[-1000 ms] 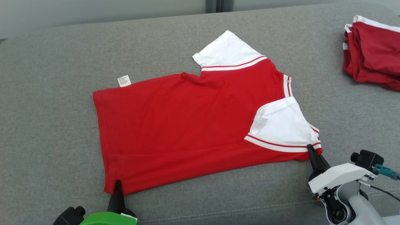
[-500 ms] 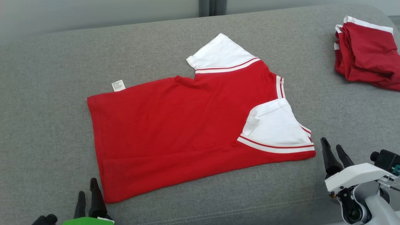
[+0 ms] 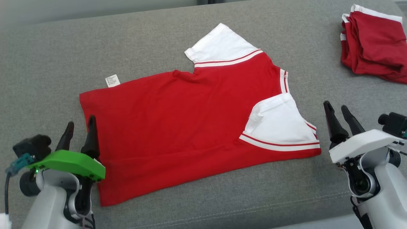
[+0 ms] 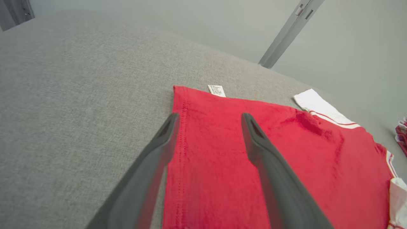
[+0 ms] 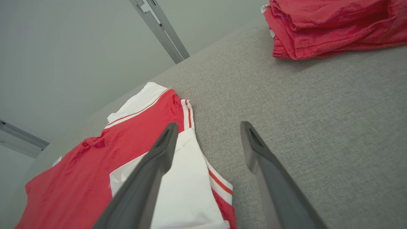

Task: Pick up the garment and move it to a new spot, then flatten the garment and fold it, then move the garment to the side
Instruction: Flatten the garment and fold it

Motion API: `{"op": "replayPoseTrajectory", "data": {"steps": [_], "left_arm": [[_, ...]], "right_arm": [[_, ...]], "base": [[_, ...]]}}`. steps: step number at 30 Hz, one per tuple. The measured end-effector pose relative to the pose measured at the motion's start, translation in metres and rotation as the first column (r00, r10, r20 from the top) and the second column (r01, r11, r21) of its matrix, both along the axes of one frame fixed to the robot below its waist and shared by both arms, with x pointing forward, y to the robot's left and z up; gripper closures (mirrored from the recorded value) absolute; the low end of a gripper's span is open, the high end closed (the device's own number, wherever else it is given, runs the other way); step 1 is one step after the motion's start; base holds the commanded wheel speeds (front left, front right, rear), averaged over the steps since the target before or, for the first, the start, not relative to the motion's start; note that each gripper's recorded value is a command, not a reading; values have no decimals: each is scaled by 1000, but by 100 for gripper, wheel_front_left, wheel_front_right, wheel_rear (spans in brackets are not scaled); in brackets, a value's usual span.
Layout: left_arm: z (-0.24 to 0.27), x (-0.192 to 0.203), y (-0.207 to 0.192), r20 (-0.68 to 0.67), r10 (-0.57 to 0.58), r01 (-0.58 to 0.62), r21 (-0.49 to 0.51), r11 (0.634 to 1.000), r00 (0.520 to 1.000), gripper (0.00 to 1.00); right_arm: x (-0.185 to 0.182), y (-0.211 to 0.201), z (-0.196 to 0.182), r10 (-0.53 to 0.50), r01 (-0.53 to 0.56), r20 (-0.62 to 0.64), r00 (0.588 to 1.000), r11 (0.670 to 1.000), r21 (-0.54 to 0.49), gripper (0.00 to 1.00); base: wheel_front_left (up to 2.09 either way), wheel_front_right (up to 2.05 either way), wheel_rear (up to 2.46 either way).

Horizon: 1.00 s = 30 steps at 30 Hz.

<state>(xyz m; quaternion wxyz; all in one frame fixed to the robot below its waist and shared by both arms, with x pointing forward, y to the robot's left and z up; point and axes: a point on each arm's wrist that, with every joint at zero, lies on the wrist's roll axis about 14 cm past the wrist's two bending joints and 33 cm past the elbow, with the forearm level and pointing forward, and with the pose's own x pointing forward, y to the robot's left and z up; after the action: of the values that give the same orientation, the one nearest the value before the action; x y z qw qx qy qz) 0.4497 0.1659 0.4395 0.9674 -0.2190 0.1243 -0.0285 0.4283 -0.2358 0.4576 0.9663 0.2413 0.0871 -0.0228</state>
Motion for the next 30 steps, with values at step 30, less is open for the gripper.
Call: {"op": "replayPoseTrajectory", "data": {"steps": [30], "left_arm": [[-82,99,12,-357,-116,228,290,929,927,0]], "right_arm": [[60,33,-22,151,-153,-38,988,988,-38,0]], "base": [[0,0,0]]}}
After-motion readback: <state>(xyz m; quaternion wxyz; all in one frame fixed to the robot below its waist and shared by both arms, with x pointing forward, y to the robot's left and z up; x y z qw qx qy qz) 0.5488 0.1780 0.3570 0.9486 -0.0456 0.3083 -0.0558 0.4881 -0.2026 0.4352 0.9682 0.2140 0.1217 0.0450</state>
